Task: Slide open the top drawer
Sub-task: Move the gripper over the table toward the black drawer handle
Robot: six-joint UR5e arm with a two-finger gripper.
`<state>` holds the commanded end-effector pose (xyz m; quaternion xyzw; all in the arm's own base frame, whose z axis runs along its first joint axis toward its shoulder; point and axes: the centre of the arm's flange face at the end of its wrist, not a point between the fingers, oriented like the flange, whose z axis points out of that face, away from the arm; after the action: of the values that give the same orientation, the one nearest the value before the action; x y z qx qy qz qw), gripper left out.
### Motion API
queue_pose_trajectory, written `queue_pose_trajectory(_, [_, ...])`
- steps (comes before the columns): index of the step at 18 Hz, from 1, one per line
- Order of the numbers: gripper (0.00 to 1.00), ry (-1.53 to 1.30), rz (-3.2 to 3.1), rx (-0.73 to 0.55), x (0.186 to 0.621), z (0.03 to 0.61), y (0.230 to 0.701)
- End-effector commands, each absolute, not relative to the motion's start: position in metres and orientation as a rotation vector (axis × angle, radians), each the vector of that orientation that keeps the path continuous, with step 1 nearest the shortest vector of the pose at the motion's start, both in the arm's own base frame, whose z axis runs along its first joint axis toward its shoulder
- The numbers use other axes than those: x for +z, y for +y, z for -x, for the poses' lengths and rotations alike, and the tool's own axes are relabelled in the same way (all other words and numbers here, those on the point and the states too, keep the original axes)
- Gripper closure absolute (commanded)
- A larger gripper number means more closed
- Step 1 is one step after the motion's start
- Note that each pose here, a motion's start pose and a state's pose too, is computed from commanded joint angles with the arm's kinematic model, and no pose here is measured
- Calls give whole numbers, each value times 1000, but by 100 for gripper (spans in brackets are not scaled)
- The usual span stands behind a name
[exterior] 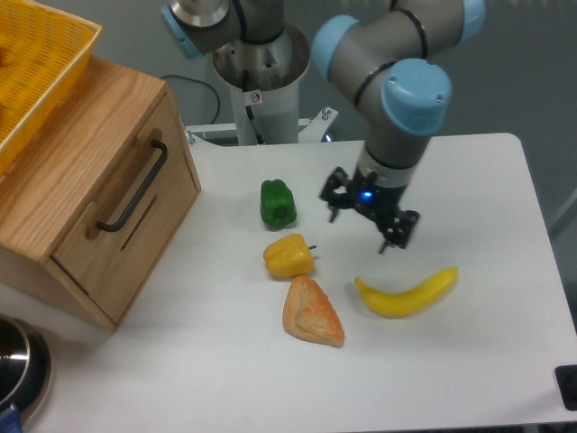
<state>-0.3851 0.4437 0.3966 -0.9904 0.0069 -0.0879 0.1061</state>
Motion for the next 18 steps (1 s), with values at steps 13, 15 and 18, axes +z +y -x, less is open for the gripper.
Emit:
queue_pose_trajectory(13, [99, 81, 2838, -410, 440, 274, 473])
queue_pose_trajectory(15, [100, 80, 2817, -436, 446, 268, 471])
queue_pose_trajectory(18, [100, 105, 2807, -453, 456, 252, 471])
